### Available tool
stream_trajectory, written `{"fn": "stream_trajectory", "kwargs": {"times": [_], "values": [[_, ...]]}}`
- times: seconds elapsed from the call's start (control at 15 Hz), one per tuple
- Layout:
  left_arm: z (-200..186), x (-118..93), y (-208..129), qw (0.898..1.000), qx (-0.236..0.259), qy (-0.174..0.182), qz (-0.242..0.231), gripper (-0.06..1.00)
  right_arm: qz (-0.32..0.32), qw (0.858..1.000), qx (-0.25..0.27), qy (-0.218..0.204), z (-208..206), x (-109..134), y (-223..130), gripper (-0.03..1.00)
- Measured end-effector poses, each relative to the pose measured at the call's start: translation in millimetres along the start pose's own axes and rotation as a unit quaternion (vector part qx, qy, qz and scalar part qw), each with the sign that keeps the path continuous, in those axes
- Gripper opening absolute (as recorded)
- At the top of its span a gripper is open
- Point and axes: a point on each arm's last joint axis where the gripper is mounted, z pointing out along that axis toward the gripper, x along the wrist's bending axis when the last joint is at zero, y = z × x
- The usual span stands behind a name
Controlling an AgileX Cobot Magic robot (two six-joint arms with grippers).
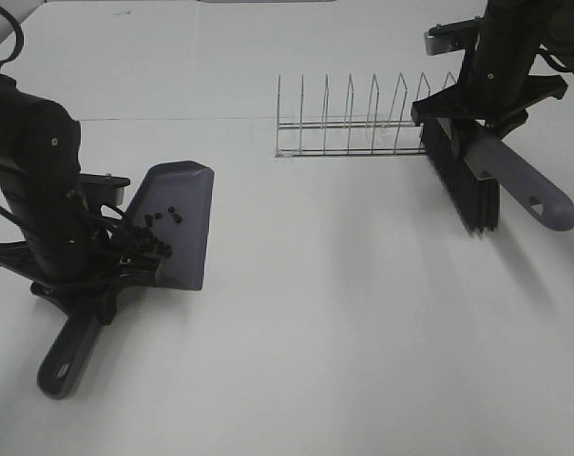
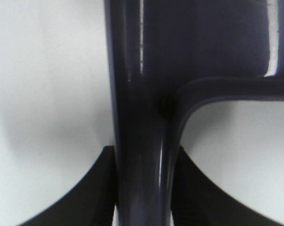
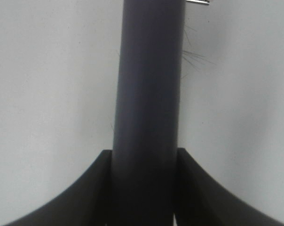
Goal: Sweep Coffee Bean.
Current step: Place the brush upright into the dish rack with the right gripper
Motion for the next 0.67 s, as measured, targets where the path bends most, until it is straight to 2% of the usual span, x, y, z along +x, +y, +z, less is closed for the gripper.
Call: {"fn": "stream_trajectory", "kwargs": {"times": [0.67], "values": [[0,0,0,1.0,0.0,0.0,0.0,0.26,0.014,0.998,-0.065,-0.021,12,-2,51,0.36]]}}
